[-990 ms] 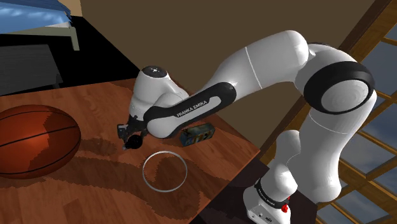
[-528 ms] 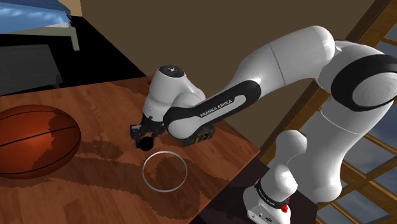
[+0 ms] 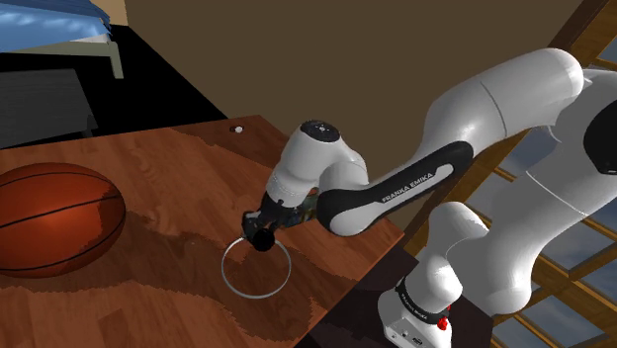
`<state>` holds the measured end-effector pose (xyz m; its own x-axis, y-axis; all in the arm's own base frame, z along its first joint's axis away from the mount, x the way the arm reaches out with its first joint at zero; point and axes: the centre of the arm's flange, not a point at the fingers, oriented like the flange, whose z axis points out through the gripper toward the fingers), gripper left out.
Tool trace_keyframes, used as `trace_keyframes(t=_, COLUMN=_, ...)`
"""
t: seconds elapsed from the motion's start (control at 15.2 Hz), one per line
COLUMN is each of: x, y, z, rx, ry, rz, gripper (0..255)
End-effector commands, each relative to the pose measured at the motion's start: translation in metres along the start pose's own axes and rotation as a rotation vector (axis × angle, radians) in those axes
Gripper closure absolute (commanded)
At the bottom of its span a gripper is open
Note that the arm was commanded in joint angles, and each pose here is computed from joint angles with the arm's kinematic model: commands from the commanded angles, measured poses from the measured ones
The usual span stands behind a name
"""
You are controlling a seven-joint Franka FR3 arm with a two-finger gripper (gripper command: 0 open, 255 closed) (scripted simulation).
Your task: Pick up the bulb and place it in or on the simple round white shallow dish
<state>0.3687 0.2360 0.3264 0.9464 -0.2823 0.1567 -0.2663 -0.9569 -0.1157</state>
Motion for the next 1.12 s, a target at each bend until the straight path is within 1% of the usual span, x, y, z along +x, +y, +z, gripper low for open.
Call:
trace_keyframes(t=0.0, x=-0.005, y=0.006, z=0.007, rx=0.0, ry=0.0, rz=0.0, gripper=255)
trace_keyframes(t=0.86, x=-0.016, y=0.014, z=0.074, rx=0.0, ry=0.0, rz=0.0, gripper=255)
trace_keyframes(t=1.06, x=-0.016, y=0.014, z=0.074, rx=0.0, ry=0.0, rz=0.0, gripper=255)
